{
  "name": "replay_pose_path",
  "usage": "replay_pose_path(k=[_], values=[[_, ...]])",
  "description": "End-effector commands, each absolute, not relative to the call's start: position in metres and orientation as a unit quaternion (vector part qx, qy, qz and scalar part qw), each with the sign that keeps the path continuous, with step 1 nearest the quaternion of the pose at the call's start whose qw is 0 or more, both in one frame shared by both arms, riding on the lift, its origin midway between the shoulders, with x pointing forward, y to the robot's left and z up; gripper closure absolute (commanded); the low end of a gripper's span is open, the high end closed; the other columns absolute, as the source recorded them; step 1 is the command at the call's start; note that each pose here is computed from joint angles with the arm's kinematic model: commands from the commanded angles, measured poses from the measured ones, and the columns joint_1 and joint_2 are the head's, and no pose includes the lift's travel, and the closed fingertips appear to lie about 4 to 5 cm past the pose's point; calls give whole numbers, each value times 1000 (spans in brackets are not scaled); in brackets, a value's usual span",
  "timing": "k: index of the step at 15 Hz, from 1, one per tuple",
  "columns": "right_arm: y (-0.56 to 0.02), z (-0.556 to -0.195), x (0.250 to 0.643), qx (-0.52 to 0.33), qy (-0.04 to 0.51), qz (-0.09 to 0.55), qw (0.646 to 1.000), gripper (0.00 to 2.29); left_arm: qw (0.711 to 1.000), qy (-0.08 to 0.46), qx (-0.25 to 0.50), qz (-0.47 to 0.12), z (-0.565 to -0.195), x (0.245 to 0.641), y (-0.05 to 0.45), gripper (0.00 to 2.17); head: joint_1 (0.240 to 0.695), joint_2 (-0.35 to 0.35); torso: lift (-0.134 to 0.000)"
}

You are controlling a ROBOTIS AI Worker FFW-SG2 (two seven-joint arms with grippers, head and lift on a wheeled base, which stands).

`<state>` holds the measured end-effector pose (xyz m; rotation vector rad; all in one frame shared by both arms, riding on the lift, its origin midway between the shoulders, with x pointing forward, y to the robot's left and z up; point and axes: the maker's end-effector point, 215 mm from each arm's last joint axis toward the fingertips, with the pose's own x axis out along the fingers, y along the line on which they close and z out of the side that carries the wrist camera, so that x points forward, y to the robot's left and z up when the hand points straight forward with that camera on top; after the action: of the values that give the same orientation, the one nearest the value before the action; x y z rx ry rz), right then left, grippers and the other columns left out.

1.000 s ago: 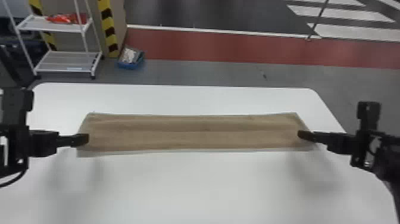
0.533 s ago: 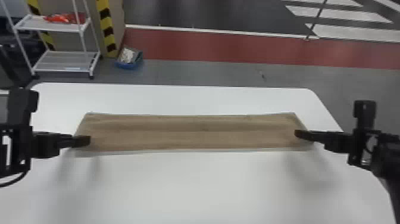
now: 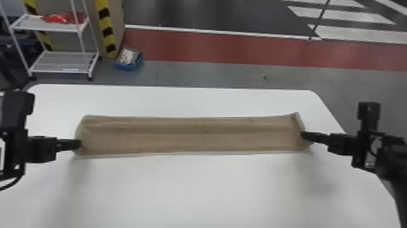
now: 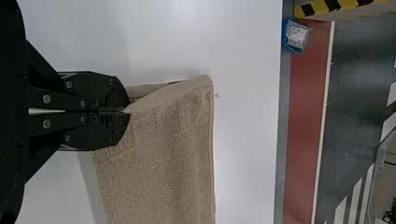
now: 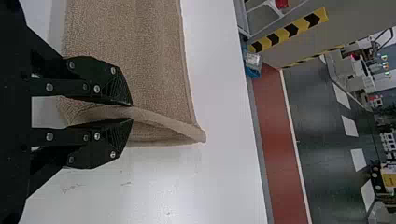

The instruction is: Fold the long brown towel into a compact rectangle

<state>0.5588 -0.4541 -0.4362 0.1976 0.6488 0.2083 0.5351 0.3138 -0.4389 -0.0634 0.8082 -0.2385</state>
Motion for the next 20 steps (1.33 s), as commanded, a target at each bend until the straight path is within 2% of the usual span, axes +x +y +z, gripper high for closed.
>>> replay_pose_path(k=[1,8,11,16,17,18,19,20], values=[[-457,-434,559,101,314,100,939,974,913,389,-34,-116,-436,536,315,1420,695,-140,-123],[-470,-419,558,131,296,96,941,974,915,383,-48,-116,-429,536,323,1420,695,-145,-123],[-495,-407,553,150,278,80,945,974,916,381,-55,-114,-429,534,330,1420,695,-148,-123],[-502,-413,548,147,287,74,944,974,914,385,-49,-117,-436,528,327,1420,695,-175,-123],[-500,-414,548,144,290,76,943,947,914,387,-45,-116,-438,527,326,1416,695,-176,-123],[-496,-418,547,145,295,78,941,572,913,388,-44,-117,-439,525,326,1389,695,-177,-123],[-493,-420,547,145,297,80,941,248,913,388,-44,-117,-439,524,325,1079,695,-177,-123],[-492,-420,547,146,296,81,940,248,913,387,-44,-120,-438,522,324,680,695,-175,-123]])
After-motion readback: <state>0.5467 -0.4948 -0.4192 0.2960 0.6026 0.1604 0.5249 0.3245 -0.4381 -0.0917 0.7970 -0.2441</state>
